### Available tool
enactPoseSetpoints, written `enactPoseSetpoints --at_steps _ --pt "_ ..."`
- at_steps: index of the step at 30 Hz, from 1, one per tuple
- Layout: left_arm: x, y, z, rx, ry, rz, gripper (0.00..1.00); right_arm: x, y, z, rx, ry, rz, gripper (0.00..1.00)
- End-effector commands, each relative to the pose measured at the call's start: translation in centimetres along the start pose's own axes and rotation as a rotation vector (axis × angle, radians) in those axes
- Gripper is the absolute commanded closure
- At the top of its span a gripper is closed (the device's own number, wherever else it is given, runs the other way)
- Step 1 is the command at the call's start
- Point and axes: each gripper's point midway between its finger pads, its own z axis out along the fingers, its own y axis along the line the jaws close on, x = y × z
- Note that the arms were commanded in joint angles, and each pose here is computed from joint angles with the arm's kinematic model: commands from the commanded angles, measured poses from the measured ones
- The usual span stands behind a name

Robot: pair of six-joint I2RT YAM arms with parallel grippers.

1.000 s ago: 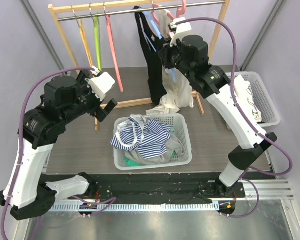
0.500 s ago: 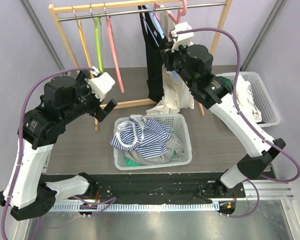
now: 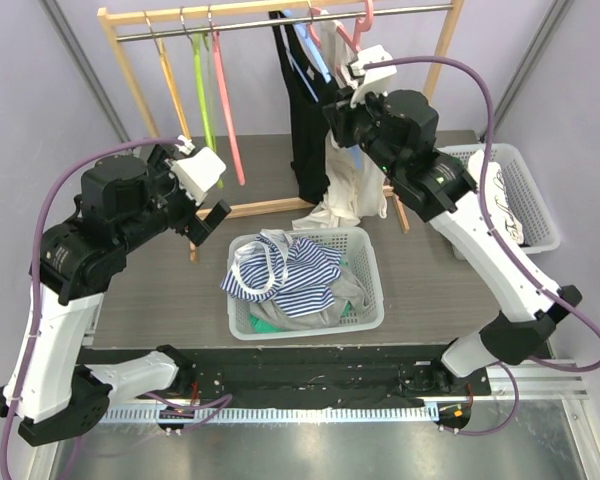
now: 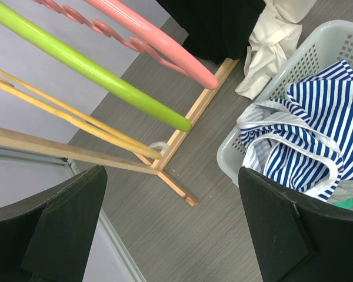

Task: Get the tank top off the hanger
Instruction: Pick up the hanger from the clothesline.

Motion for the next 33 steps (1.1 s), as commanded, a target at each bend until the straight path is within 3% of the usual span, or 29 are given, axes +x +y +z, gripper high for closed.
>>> enactPoseSetpoints --at_steps 1,6,11,14,24,33 --pt "-0.7 0.7 -0.3 -0.027 -0.026 0.008 0.0 -6.1 1.5 -6.5 -0.144 -0.133 0.096 0.99" --pt "-1.0 0.6 -0.2 -0.018 -0.034 0.004 0.0 -2.5 2.0 -9.7 -0.199 -0.001 0.132 0.99" --pt "-1.2 0.8 -0.3 -0.023 -0.037 0.0 0.0 -3.0 3.3 -13.6 -0.317 0.009 0.135 0.99" --pt "-1.3 0.8 -0.3 -0.023 -0.04 -0.001 0.0 -5.1 4.1 -16.9 -0.42 -0.056 0.1 0.99" --pt "-1.2 0.6 -0.6 -0.015 -0.041 -0.005 0.0 -17.7 2.5 -26.1 -0.47 -0.456 0.094 0.99" --pt "-1.2 0.8 -0.9 -0.023 -0.047 -0.004 0.0 -20.8 3.2 -29.4 -0.556 -0.554 0.114 0.99"
